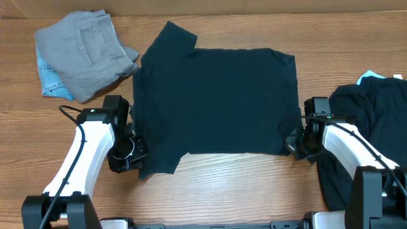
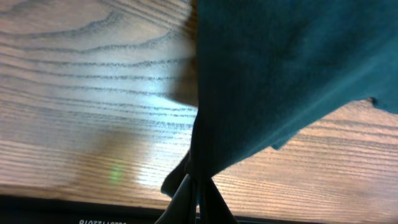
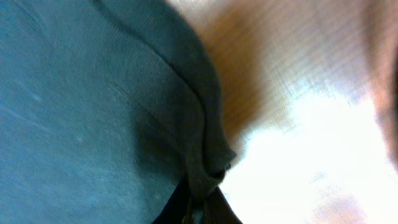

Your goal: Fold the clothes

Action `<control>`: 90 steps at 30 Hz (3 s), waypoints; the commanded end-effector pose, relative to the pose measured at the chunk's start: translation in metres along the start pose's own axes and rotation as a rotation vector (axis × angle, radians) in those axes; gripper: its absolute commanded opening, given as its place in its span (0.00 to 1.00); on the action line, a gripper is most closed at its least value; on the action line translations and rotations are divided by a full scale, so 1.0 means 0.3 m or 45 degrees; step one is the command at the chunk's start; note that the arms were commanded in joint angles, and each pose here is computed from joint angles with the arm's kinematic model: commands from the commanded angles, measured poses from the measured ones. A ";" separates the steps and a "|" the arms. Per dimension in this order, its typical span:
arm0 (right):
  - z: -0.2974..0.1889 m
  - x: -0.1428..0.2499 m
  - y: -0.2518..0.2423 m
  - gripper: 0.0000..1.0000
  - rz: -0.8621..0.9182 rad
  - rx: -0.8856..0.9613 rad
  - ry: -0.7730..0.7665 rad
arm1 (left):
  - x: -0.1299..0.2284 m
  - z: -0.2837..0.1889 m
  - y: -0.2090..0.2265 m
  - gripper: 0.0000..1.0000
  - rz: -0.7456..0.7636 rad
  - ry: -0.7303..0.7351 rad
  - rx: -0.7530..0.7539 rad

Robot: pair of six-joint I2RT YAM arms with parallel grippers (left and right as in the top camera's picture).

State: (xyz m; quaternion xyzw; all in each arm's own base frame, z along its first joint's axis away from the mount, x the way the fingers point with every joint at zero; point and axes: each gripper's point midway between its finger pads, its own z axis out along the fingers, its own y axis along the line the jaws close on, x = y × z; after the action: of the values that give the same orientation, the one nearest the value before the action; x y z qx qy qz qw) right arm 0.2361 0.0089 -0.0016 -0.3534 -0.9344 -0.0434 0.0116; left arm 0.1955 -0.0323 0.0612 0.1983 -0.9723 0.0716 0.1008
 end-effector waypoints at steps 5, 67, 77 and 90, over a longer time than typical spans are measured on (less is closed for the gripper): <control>-0.196 -0.002 -0.027 0.04 -0.039 0.080 -0.041 | 0.014 -0.119 0.021 0.04 -0.057 -0.105 0.000; -0.196 -0.129 0.149 0.68 -0.036 -0.153 -0.129 | -0.294 -0.136 -0.212 0.49 0.413 -0.526 0.041; -0.195 -0.127 0.149 0.68 -0.092 -0.150 -0.131 | -0.278 0.033 -0.280 0.49 0.585 -0.417 -0.013; -0.075 -0.061 0.076 0.49 -0.037 -0.080 -0.049 | -0.279 0.190 -0.109 0.43 0.466 -0.206 -0.284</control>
State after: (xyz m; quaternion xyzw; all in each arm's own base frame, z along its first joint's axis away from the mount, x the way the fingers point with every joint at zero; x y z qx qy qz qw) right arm 0.2734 0.0140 0.0333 -0.3281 -0.9412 -0.0750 -0.0309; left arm 0.2803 -0.0575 0.0019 0.0044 -0.9999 -0.0014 0.0129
